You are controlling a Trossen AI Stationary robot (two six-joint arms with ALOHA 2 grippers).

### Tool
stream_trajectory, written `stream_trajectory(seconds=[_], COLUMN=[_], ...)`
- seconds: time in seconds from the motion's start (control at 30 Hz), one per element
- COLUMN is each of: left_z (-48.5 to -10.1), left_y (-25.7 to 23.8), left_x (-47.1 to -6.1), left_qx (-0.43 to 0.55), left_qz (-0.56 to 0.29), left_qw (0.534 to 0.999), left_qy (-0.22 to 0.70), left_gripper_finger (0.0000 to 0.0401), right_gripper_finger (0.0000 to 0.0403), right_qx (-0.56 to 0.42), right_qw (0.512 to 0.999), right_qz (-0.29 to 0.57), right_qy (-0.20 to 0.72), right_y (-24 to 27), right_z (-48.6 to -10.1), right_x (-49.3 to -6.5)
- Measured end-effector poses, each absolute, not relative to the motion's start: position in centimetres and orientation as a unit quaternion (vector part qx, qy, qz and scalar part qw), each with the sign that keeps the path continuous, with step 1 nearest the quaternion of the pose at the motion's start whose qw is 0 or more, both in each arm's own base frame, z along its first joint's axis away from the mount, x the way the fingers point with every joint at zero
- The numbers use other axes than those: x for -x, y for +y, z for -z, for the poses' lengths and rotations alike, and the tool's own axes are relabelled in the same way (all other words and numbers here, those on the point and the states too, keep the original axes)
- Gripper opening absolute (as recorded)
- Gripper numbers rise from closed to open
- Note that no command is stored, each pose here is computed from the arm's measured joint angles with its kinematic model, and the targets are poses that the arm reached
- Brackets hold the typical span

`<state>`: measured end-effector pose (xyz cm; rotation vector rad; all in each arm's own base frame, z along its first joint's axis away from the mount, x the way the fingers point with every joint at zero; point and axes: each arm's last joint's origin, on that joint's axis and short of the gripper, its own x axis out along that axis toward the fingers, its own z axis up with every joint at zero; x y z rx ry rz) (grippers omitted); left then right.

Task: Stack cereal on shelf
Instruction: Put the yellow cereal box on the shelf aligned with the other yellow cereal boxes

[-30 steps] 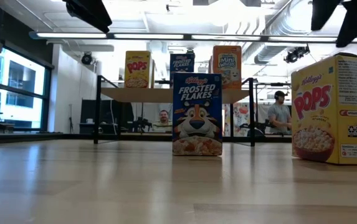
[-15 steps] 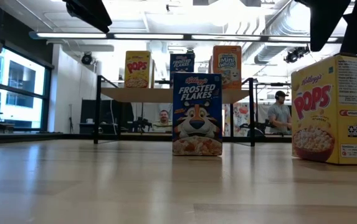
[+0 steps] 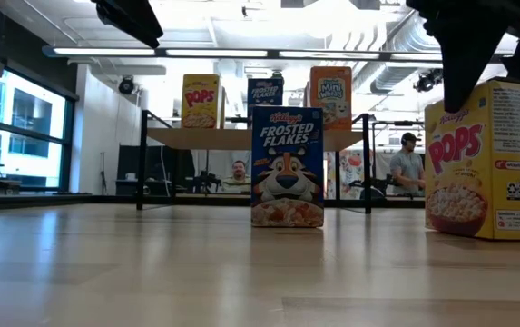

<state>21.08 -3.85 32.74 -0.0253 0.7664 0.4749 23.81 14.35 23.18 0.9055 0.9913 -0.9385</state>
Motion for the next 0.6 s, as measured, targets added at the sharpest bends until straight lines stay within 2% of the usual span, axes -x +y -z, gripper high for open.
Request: stream_trajectory(seconds=[0.27,0.6], left_z=[-32.74,-32.75], left_y=[-3.85,-3.85], left_x=[-21.08,-21.08], left_qx=[0.012,0.012], left_qz=[-0.23,-0.23], left_qw=[0.9,0.9], left_qy=[0.37,0.37], left_gripper_finger=[0.0221,0.0221], right_gripper_finger=[0.0293,0.0231], right_qx=[-0.396,-0.392], right_qw=[0.689,0.694], right_qz=[0.414,0.413], right_qy=[0.444,0.442], right_y=[14.32,14.12], right_z=[-23.19,-23.2], right_x=[-23.83,-24.01])
